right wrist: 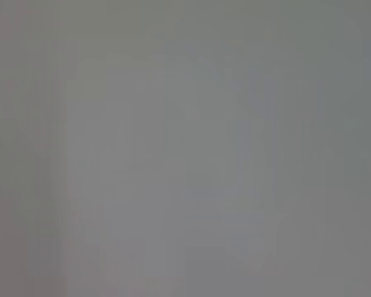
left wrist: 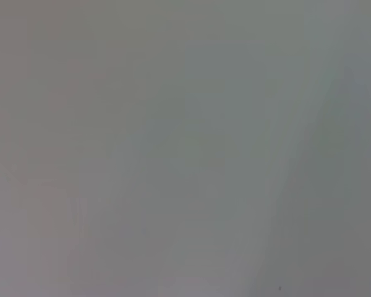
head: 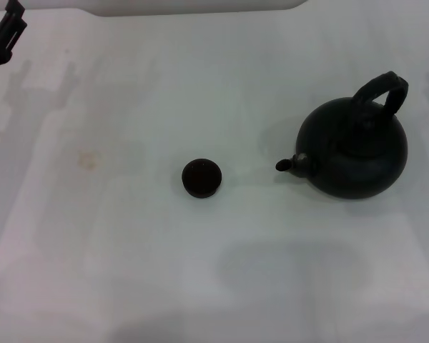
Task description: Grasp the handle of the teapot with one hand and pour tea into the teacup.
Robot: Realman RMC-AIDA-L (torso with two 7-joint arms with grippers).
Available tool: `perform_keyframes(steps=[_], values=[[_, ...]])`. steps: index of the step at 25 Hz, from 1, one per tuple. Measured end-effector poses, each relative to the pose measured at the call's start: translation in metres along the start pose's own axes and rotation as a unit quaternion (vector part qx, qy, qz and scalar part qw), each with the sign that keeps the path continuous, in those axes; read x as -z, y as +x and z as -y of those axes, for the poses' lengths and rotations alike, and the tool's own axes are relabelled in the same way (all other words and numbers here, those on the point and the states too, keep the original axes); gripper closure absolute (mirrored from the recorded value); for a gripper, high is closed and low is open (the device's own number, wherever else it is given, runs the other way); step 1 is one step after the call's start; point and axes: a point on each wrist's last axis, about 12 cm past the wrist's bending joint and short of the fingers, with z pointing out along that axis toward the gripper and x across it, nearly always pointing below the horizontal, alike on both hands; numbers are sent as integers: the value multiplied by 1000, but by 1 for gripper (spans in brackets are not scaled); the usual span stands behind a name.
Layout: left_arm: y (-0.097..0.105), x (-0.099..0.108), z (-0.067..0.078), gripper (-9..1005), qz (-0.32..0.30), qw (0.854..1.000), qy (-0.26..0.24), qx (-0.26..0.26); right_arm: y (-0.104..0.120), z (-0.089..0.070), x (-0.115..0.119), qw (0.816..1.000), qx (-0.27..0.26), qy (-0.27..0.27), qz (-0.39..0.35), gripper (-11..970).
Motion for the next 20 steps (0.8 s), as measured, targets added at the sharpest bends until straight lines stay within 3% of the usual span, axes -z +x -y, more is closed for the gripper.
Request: perform_keyframes(steps=[20], values=[[1, 1, 0, 119, -2, 1000, -1, 3, 0, -5, -2, 1000, 4, -13, 0, 83]])
